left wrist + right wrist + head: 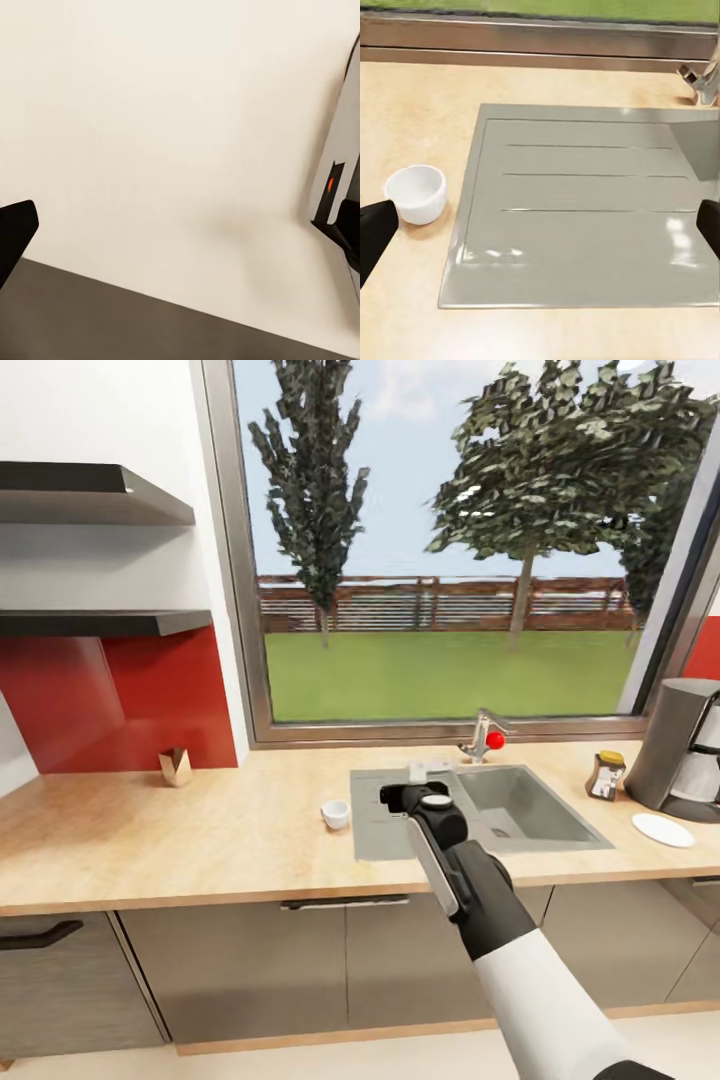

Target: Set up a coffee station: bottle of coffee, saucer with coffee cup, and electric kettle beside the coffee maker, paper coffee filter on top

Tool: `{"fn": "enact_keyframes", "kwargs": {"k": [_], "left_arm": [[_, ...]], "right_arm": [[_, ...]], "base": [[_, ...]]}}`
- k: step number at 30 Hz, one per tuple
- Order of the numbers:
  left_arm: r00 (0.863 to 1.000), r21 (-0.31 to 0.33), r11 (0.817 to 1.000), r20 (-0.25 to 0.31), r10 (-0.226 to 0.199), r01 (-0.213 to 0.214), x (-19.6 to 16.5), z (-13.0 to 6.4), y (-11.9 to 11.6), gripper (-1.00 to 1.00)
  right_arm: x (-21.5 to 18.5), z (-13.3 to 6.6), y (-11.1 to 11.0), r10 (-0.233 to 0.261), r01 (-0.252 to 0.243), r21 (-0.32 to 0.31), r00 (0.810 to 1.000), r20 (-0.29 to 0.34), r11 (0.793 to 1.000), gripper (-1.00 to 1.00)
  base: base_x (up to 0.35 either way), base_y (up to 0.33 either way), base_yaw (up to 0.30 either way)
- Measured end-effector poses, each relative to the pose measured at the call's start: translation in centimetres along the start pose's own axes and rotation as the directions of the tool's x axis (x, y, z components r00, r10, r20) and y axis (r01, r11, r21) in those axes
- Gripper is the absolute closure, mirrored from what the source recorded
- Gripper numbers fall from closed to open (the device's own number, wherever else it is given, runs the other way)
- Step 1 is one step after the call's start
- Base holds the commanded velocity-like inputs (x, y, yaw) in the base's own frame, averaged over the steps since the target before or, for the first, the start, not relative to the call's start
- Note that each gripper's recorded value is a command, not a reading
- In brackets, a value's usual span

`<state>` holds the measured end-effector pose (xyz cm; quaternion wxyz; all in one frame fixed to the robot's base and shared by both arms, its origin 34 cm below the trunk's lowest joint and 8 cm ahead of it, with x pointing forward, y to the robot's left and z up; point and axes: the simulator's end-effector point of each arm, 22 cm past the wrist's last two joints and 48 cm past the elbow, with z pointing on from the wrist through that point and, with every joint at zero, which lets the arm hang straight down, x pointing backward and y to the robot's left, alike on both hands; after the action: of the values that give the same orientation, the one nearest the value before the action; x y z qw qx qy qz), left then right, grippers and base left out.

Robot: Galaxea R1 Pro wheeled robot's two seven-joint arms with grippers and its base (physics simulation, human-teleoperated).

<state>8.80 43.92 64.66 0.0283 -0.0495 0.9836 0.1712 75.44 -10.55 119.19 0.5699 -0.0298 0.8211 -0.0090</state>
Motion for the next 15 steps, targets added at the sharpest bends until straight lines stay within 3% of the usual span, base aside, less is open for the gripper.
{"fn": "enact_keyframes", "kwargs": {"k": [7,15], "left_arm": [[1.0,0.001,1.0,0.001,-0.002,0.002,0.0,0.0,-0.1,-1.0],[1.0,0.0,1.0,-0.002,-0.003,0.003,0.1,0.0,0.0,-1.0]], "right_arm": [[-3.5,-1.8,0.2,0.02,-0.019,-0.015,0.996,0.085,1.0,-1.0],[-3.6,-1.8,0.1,0.02,-0.019,-0.014,0.996,0.086,1.0,-1.0]], "base": [[0.224,0.197,0.0],[0.216,0.253,0.0]]}}
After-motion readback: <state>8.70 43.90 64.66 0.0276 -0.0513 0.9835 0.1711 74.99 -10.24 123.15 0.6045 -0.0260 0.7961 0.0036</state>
